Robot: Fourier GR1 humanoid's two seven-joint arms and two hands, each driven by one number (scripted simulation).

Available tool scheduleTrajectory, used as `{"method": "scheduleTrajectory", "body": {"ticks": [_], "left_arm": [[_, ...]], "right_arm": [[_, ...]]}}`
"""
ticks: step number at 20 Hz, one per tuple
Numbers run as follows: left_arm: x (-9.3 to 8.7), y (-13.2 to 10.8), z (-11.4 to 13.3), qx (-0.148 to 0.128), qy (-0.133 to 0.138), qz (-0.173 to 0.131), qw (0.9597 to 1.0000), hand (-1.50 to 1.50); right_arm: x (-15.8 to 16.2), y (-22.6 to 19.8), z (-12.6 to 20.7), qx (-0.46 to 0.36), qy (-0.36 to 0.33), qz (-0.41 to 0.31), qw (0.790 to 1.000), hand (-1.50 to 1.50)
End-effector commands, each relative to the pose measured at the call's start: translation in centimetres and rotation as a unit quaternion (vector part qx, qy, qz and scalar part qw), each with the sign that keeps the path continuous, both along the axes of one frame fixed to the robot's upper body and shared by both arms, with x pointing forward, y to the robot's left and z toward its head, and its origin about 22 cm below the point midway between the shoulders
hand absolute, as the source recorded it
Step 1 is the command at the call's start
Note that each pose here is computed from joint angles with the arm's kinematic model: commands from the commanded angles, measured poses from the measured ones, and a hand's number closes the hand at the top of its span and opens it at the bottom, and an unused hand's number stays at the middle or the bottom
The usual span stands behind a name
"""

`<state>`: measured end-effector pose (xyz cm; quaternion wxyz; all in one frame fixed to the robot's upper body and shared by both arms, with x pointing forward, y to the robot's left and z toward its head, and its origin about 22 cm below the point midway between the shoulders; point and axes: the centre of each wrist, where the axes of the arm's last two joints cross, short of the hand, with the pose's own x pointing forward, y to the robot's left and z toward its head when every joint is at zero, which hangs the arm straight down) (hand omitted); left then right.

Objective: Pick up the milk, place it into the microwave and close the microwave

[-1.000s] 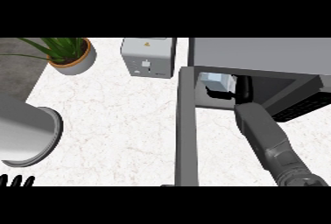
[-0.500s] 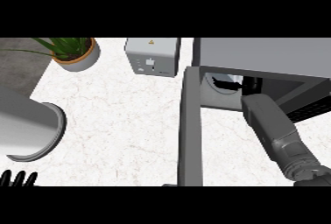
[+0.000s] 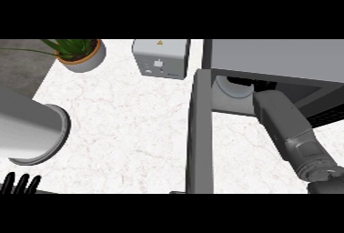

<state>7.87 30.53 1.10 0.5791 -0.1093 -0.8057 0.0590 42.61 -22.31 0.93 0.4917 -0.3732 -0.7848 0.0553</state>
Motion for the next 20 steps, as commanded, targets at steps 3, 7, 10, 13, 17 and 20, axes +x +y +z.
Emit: {"method": "scheduleTrajectory", "body": {"ticks": [3,7,10,13,17,20], "left_arm": [[0.6,0.4,-0.1,0.006,0.005,-0.004,1.0,-1.5],[0.5,-0.2,-0.2,-0.001,0.004,-0.01,0.9999,-1.5],[1.0,0.2,0.0,0.004,-0.01,-0.008,0.9999,-1.5],[1.3,0.3,0.5,0.013,-0.015,-0.021,0.9996,-1.5],[1.7,0.3,0.4,0.019,-0.011,-0.026,0.9994,-1.5],[2.2,0.1,-0.5,0.011,0.001,-0.021,0.9997,-1.5]], "right_arm": [[0.8,0.2,1.5,-0.04,-0.036,-0.066,0.996,1.5],[0.2,0.1,0.3,-0.035,-0.032,-0.079,0.996,1.5],[-3.3,-6.1,-4.0,-0.116,0.085,-0.224,0.964,-1.5],[-4.1,-5.9,-5.0,-0.134,0.104,-0.263,0.95,-1.5],[-4.3,-5.9,-5.4,-0.146,0.119,-0.284,0.94,-1.5],[-1.5,-0.2,-2.8,-0.167,0.092,-0.066,0.979,-1.5]]}}
